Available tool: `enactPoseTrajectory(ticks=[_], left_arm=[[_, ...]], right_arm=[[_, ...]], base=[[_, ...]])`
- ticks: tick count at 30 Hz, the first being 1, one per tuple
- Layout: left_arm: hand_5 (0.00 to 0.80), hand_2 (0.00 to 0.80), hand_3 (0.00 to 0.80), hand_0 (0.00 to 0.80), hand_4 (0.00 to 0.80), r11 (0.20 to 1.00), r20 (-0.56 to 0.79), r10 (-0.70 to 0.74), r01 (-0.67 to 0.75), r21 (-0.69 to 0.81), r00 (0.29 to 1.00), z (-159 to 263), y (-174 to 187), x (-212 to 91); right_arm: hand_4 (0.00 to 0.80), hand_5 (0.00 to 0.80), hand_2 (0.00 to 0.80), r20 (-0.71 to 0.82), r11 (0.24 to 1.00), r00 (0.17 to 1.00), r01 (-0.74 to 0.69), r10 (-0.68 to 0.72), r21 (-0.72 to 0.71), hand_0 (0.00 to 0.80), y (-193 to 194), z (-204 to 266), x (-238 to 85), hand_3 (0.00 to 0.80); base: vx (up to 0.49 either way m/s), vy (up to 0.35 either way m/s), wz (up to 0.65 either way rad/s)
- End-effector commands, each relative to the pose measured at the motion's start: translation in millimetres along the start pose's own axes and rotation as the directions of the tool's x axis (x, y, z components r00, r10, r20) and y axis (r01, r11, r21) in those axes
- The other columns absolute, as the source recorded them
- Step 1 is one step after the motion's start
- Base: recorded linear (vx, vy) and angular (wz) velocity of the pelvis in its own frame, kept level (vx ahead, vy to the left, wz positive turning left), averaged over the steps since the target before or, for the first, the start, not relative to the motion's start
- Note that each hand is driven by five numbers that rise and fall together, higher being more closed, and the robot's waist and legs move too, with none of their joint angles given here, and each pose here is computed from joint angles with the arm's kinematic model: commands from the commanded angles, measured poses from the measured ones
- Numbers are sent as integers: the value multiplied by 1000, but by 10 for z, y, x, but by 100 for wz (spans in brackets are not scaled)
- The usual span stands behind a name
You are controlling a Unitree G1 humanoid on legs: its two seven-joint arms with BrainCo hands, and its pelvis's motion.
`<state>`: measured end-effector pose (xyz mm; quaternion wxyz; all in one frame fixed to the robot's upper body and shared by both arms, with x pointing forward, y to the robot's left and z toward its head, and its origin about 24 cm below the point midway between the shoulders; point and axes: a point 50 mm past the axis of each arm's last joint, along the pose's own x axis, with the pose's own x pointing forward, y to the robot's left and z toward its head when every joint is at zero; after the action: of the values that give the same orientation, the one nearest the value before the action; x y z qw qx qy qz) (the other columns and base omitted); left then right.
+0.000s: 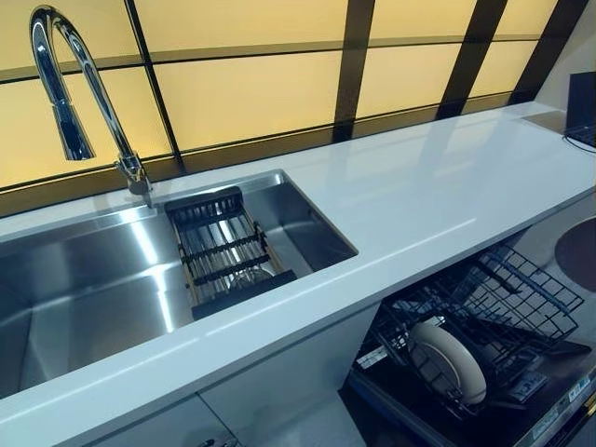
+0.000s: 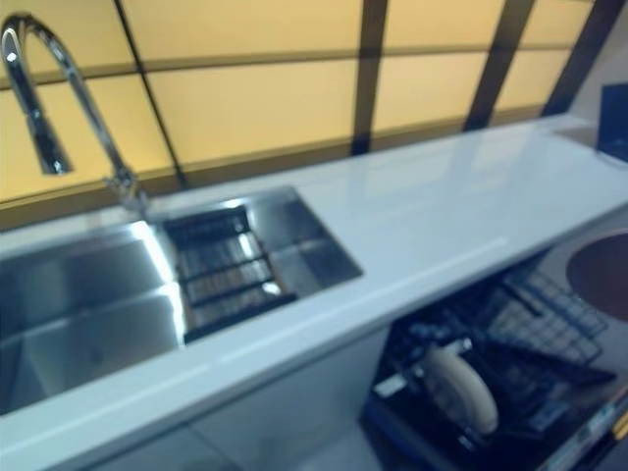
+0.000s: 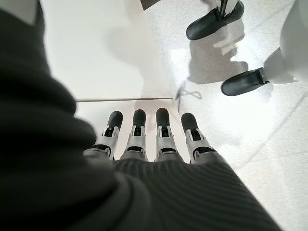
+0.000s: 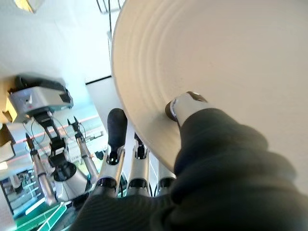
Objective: Take plates into dishwasher
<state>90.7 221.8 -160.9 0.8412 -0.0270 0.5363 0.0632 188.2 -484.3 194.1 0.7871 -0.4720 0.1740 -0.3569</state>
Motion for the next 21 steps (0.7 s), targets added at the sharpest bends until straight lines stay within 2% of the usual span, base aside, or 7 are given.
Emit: enactPoseTrajectory(ticks=[1, 7, 14, 21], left_arm=[[0, 0, 0, 0, 0, 999, 49, 2, -4, 49, 999, 141, 58, 11], [0, 0, 0, 0, 0, 999, 62, -2, -1, 46, 998, 171, 32, 17], [0, 0, 0, 0, 0, 998, 74, -12, 8, 57, 997, 221, 19, 26], [0, 0, 0, 0, 0, 997, 95, -36, 29, 68, 995, 274, -50, 36]], right_arm=[[800, 800, 800, 60, 993, 997, 48, -55, 105, 800, -25, 224, 39, 800], [800, 800, 800, 51, 998, 999, 15, -18, 66, 800, 159, 228, 30, 800], [800, 800, 800, 34, 997, 998, -58, 56, 44, 800, 576, 269, -11, 800], [800, 800, 800, -102, 992, 990, -90, 99, 93, 800, 1006, 107, -107, 800]], base=[[0, 0, 0], [0, 0, 0], [0, 0, 0], [-3, -1, 0]])
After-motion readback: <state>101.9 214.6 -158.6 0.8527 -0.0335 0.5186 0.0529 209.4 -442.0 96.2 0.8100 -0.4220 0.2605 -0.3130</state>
